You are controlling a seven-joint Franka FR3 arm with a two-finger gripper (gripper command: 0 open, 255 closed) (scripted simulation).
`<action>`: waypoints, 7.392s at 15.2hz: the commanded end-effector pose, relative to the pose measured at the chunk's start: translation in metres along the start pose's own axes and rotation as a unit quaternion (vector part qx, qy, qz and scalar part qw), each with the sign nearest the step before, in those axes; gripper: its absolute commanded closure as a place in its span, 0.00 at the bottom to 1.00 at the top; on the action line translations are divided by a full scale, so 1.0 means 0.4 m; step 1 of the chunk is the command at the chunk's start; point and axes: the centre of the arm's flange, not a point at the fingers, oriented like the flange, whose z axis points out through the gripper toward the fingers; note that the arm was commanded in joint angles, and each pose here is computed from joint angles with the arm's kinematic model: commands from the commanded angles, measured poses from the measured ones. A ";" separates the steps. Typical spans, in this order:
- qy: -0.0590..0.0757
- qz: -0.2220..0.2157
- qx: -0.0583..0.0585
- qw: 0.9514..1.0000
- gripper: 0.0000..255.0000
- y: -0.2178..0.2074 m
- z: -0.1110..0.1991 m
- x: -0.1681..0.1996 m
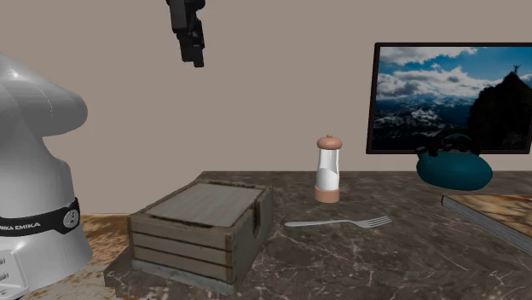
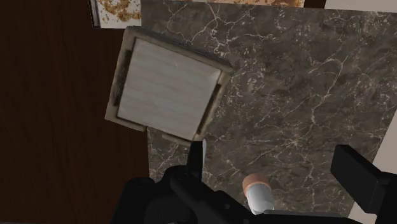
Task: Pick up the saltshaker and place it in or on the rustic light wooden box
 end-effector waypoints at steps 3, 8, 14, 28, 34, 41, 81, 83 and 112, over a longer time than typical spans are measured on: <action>0.000 0.004 -0.002 1.000 0.00 -0.021 0.029 0.056; 0.000 0.014 -0.007 1.000 0.00 -0.071 0.103 0.196; 0.000 0.026 -0.013 1.000 0.00 -0.127 0.193 0.365; 0.001 0.054 -0.027 0.998 0.00 -0.237 0.403 0.765; 0.001 0.061 -0.031 0.998 0.00 -0.259 0.484 0.867; 0.001 0.061 -0.031 0.998 0.00 -0.254 0.557 0.866; 0.001 0.061 -0.031 0.998 1.00 -0.274 0.241 0.888; 0.001 0.061 -0.031 0.998 1.00 -0.276 0.215 0.889; 0.001 0.061 -0.031 0.998 1.00 0.127 -0.070 0.330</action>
